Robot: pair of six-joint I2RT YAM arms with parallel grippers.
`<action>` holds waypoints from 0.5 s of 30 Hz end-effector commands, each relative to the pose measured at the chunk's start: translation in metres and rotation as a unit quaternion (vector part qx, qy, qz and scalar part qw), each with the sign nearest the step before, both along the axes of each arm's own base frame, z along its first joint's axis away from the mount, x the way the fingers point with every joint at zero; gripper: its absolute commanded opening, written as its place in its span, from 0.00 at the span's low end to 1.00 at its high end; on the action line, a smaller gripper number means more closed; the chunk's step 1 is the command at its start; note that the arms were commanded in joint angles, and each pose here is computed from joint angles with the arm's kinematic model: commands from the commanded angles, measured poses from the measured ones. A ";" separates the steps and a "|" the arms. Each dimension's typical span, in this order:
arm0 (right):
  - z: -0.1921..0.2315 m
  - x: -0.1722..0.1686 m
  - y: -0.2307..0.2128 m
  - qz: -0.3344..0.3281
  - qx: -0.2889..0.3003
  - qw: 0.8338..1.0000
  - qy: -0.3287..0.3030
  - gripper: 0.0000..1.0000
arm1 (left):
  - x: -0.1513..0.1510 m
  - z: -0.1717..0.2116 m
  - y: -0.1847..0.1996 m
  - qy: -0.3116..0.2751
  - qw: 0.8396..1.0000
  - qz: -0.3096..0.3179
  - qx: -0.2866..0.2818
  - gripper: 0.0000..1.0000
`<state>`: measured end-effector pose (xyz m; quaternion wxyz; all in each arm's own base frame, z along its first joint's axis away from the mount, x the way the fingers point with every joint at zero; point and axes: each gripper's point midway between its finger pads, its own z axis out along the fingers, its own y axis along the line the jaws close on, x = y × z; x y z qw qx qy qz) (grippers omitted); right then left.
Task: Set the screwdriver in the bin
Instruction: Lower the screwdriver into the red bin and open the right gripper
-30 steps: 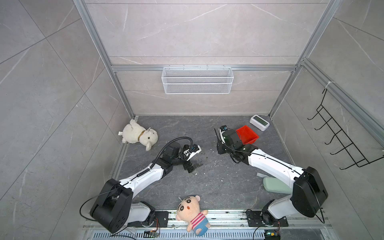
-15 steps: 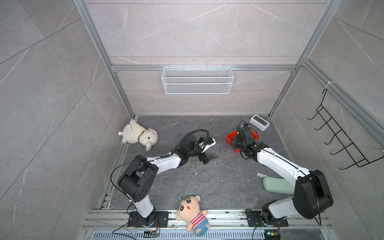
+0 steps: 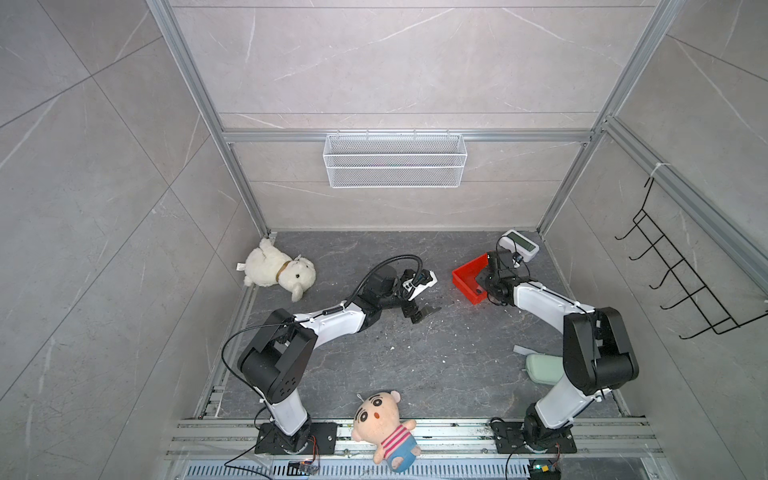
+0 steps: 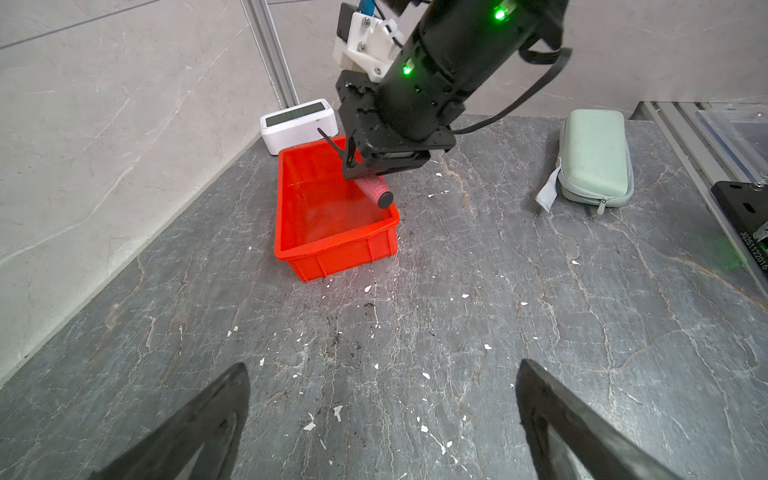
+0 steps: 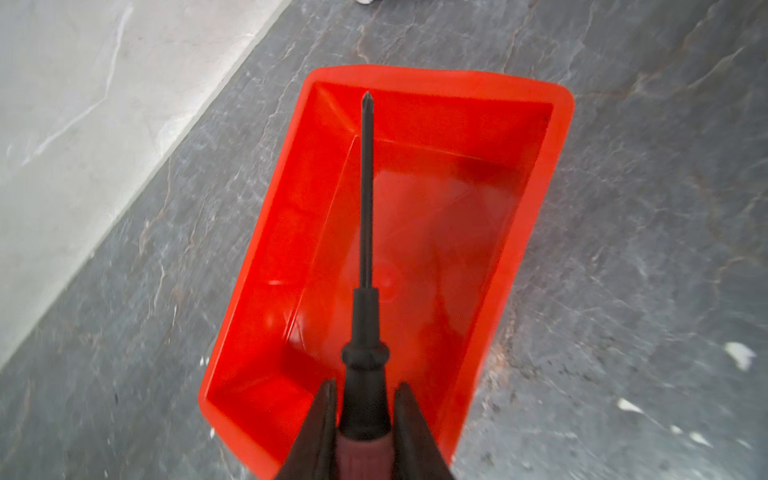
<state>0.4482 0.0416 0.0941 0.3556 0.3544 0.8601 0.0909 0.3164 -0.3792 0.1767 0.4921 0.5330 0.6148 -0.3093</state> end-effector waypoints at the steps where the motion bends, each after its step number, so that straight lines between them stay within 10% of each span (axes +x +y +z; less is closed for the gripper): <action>1: 0.001 0.018 -0.004 -0.036 0.036 0.999 -0.016 0.00 | 0.002 0.008 -0.007 -0.005 1.000 -0.003 -0.009 1.00; 15: -0.026 0.039 -0.003 -0.053 0.048 0.997 0.013 0.00 | -0.001 0.005 -0.010 -0.007 1.000 -0.003 -0.005 1.00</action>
